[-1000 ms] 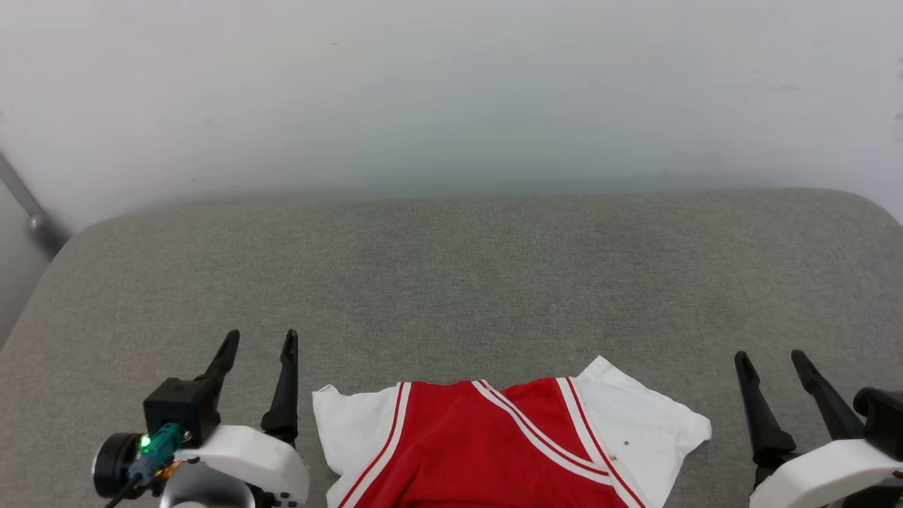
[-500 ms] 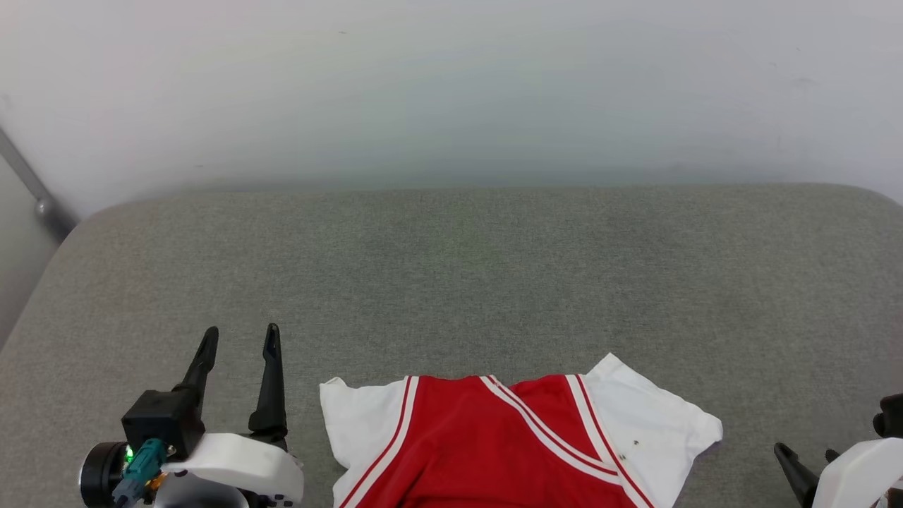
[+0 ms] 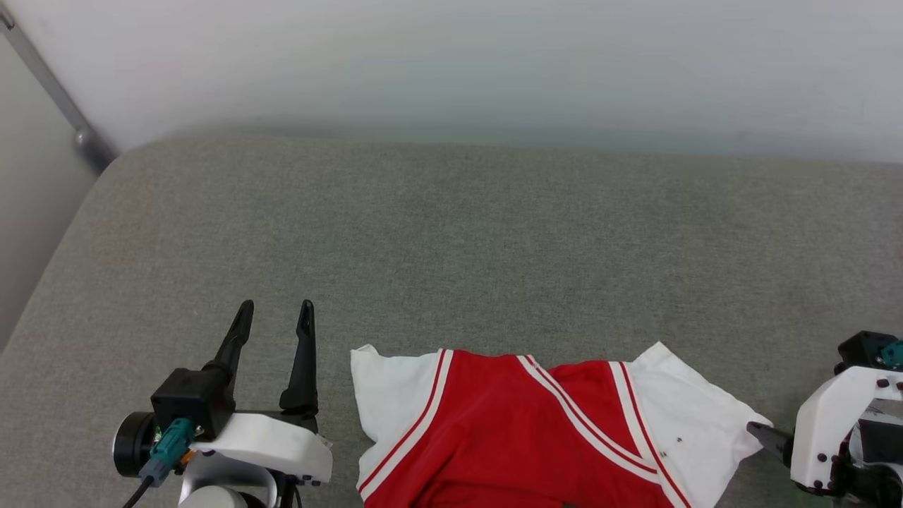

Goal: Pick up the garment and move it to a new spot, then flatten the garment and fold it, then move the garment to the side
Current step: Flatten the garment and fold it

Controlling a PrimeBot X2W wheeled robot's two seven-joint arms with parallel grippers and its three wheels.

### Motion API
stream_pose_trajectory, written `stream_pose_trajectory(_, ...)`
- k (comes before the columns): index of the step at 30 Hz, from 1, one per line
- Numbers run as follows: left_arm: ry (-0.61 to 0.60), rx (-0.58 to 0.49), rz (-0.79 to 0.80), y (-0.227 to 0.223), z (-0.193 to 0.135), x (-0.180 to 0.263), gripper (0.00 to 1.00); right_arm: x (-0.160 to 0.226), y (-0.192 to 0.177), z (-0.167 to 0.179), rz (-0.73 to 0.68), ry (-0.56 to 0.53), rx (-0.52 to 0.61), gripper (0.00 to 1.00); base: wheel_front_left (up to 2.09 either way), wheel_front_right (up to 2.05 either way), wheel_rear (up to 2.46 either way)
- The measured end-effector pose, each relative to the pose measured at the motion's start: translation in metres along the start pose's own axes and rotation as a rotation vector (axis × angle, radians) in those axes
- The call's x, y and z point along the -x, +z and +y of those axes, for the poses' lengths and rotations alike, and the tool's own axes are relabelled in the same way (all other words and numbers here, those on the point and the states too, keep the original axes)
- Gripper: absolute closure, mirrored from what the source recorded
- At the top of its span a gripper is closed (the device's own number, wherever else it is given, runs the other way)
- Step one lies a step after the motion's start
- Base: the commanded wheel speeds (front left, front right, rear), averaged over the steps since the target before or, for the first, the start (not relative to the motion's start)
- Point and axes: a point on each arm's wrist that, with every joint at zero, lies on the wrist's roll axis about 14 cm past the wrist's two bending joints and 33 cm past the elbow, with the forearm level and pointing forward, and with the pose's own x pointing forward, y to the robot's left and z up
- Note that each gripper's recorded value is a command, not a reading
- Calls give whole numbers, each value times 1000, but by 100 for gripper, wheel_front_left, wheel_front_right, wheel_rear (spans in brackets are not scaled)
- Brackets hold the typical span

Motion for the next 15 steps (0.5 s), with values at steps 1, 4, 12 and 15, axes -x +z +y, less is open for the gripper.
stream_pose_trajectory(1,6,1,3,-2,1,-2,0,-6,-1,1,19,3,2,0,0,0,0)
stream_pose_trajectory(4,15,2,24,-10,4,-6,0,-22,-3,6,71,17,12,0,0,0,0)
stream_pose_trajectory(12,24,5,74,-28,9,-11,0,-43,-18,16,168,61,1,78,0,0,0)
stream_pose_trajectory(15,19,6,85,-32,8,-12,0,-44,-17,15,168,68,-3,100,0,0,0)
